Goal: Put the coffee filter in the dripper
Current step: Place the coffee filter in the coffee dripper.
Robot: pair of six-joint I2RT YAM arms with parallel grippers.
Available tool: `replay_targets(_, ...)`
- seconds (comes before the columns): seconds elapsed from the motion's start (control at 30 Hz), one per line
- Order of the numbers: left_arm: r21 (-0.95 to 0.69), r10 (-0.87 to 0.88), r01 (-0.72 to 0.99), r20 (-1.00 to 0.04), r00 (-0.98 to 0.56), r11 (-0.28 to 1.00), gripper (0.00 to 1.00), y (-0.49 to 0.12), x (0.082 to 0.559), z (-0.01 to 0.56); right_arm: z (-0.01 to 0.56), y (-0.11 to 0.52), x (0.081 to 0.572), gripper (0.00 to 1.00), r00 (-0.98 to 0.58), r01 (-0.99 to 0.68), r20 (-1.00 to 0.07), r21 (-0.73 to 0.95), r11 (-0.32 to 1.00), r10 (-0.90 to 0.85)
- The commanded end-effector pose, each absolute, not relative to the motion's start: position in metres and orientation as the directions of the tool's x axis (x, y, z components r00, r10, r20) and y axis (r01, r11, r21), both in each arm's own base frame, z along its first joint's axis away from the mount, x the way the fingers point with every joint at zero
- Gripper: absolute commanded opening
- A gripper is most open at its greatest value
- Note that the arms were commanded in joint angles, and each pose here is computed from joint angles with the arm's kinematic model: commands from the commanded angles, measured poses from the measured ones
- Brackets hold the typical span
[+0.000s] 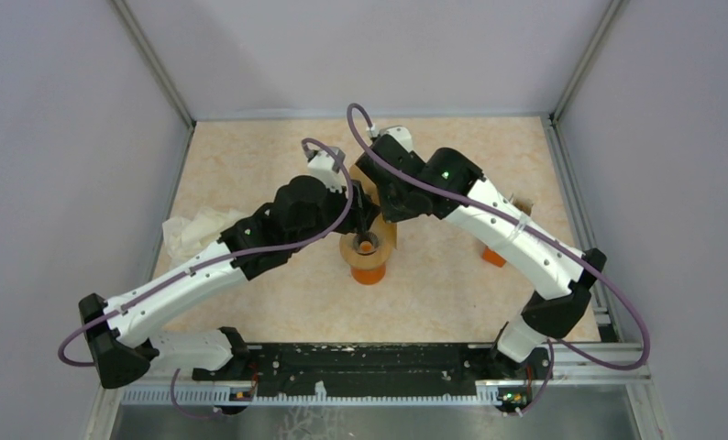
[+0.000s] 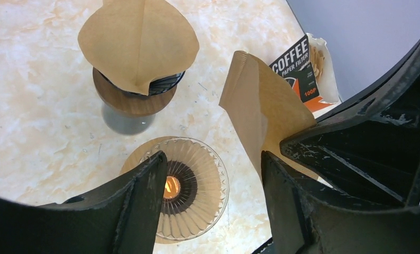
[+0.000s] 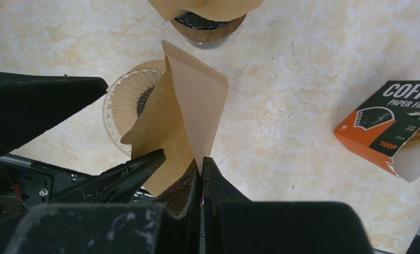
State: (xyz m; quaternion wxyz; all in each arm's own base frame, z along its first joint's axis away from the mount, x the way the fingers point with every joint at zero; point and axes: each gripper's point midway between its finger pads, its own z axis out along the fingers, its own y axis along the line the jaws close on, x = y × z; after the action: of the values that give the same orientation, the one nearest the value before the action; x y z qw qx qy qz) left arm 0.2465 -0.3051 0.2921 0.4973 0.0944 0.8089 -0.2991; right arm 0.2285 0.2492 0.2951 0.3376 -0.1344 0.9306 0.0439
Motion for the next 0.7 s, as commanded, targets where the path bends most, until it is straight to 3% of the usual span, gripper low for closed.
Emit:
replay_targets(0.0,-0.376,-0.14,0.461,-0.873,-0.468,0.804,0.7,-0.304,0.246,0.308,0.324,0.26,0.228,0.0,-0.687,-0.296,-0.711,0.086,0.951,-0.15)
replay_targets(0.23,-0.382,-0.127,0.478,-0.867,-0.482,0.791,0.63,-0.306,0.239,0.309,0.322,0.266,0.226,0.0,-0.692,-0.312,-0.707,0.108,0.944,-0.148)
replay_targets(0.37,-0.376,-0.122,0.468,-0.865,-0.487,0.8,0.54,-0.301,0.238,0.31,0.325,0.269,0.226,0.0,-0.689,-0.322,-0.712,0.13,0.938,-0.138)
replay_targets(0.67,-0.342,-0.089,0.44,-0.86,-0.502,0.83,0.15,-0.289,0.235,0.312,0.315,0.267,0.225,0.0,-0.69,-0.334,-0.704,0.102,0.937,-0.169)
